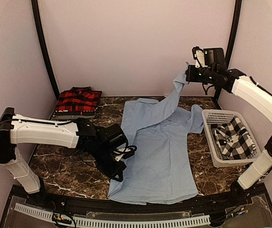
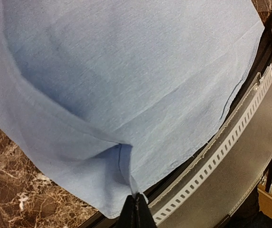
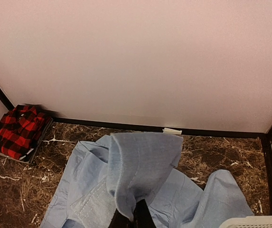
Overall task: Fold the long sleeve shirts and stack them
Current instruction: Fold the flattened shirt at the center of the board.
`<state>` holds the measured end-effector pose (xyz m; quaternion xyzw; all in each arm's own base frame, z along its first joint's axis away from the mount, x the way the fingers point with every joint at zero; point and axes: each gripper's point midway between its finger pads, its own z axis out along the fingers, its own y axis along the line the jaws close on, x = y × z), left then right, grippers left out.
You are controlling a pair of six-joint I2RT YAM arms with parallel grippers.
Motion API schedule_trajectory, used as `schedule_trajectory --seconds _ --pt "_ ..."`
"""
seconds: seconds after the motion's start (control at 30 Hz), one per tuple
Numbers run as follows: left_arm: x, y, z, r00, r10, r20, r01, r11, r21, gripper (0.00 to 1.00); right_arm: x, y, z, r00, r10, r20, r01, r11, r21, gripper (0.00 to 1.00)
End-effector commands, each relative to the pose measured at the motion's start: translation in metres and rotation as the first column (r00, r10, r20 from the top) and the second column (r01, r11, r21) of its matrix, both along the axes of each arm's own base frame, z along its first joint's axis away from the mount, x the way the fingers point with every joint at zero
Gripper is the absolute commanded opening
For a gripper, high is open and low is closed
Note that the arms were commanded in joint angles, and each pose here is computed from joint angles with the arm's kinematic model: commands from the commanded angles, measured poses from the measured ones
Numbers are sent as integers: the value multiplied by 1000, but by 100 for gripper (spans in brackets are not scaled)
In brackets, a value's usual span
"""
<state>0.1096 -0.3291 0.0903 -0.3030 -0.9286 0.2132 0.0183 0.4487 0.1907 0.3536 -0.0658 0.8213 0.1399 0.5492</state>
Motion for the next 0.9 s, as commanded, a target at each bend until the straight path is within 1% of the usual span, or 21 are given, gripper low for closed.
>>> schedule_trajectory --seconds 0.0,0.2,0.57,0.6,0.63,0.7,0.73,0.77,0.8,0.83,0.87 --pt "-6 -19 4 997 -73 -13 72 996 -61 0 -10 -14 13 998 -34 44 34 999 -7 0" --pt "-12 -28 -4 994 -103 -35 100 993 -66 0 -16 -14 17 999 -22 46 22 1000 6 0" --pt "-24 -29 -10 987 -143 -67 137 987 -84 0 -4 -8 17 999 -16 38 16 1000 -14 0" --pt "-26 -28 -10 987 -147 -72 141 986 -85 1 -4 -7 16 999 -11 34 11 1000 -14 0" --pt "-26 -28 -10 986 -149 -71 143 986 -90 3 -5 -6 16 999 -3 33 3 1000 -11 0" --pt "-26 -29 -7 985 -155 -68 148 984 -102 11 -8 -3 14 999 18 27 -18 1000 -6 0" --pt "-26 -30 -5 985 -157 -66 150 983 -109 19 -10 -1 13 999 33 25 -33 999 -3 0" --pt "-26 -31 -2 985 -161 -60 153 981 -119 23 -12 2 12 998 53 23 -53 999 2 0" --pt "-25 -33 1 985 -163 -53 155 980 -128 29 -16 5 12 997 76 24 -76 997 10 0" --pt "-25 -34 5 985 -165 -46 157 978 -138 33 -19 9 9 994 105 19 -106 994 19 0" --pt "-23 -37 9 985 -166 -37 159 976 -150 40 -24 17 7 988 154 13 -154 987 34 0"
